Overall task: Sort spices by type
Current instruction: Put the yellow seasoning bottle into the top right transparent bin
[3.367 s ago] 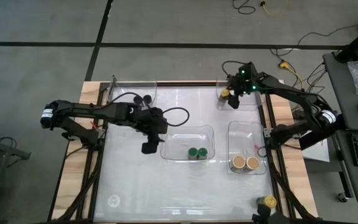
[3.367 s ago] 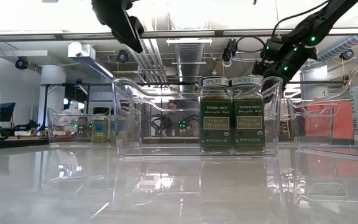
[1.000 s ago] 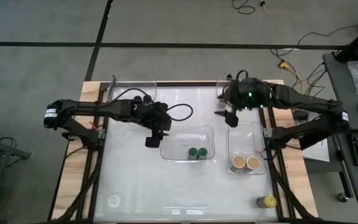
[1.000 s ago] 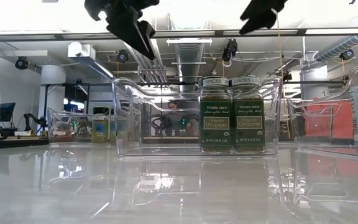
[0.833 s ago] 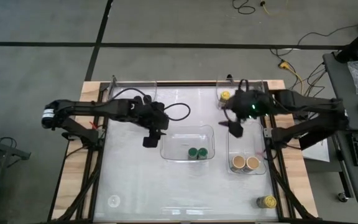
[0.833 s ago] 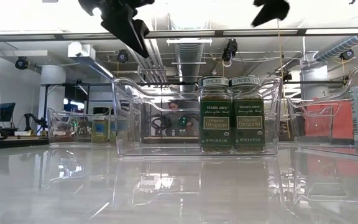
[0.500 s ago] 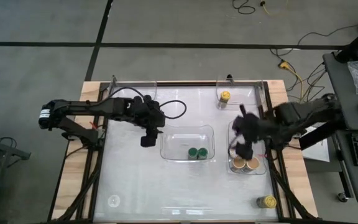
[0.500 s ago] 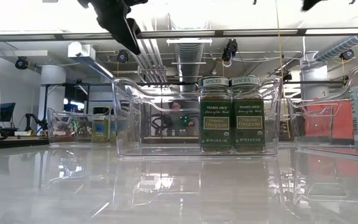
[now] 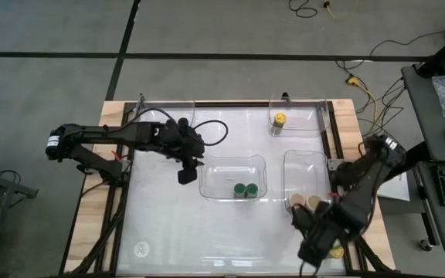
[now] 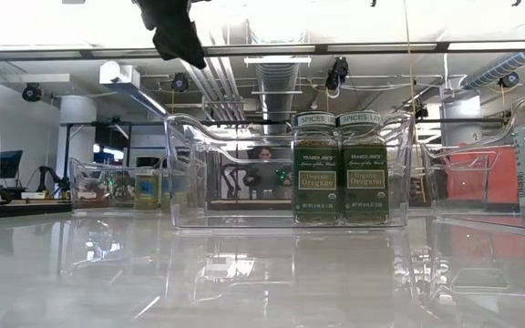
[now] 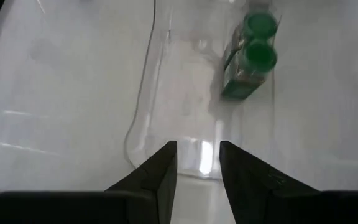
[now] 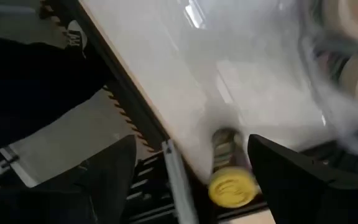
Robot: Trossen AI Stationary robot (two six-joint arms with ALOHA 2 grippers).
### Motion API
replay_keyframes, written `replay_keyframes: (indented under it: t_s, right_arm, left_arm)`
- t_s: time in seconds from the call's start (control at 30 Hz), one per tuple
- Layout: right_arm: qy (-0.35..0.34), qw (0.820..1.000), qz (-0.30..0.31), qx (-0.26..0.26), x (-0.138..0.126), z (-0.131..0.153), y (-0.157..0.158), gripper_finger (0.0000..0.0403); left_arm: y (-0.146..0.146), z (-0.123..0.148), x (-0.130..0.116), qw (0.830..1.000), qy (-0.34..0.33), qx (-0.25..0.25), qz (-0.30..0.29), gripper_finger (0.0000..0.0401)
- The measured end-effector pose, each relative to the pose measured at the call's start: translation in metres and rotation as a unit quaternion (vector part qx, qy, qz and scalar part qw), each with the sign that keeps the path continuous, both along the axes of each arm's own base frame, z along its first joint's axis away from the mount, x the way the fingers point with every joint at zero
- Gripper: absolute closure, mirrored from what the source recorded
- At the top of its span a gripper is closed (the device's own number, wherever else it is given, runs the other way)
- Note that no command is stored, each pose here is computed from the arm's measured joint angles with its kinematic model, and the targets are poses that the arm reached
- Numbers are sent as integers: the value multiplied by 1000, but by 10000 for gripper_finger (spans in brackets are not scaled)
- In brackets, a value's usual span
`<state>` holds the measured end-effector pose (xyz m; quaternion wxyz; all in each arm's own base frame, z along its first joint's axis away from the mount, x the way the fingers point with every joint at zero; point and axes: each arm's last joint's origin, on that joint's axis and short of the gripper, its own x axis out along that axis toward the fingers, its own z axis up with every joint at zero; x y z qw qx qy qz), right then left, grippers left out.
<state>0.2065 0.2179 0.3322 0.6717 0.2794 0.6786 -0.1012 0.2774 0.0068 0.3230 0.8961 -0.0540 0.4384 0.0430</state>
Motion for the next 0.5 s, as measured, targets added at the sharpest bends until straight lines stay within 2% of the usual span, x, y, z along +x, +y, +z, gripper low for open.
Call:
replay_keyframes:
  t_s: [0.17,0.33,0.5]
  right_arm:
    - [33,999,-42,-1,-13,-7,30,96]
    - [103,990,-95,2,-31,-14,48,70]
    - [169,976,-136,-30,-40,-31,54,52]
  left_arm:
    - [-12,2,3,999,-21,-30,15,299]
    - [-34,5,5,998,-38,-47,-7,299]
    - [-55,11,9,994,-82,-54,-43,299]
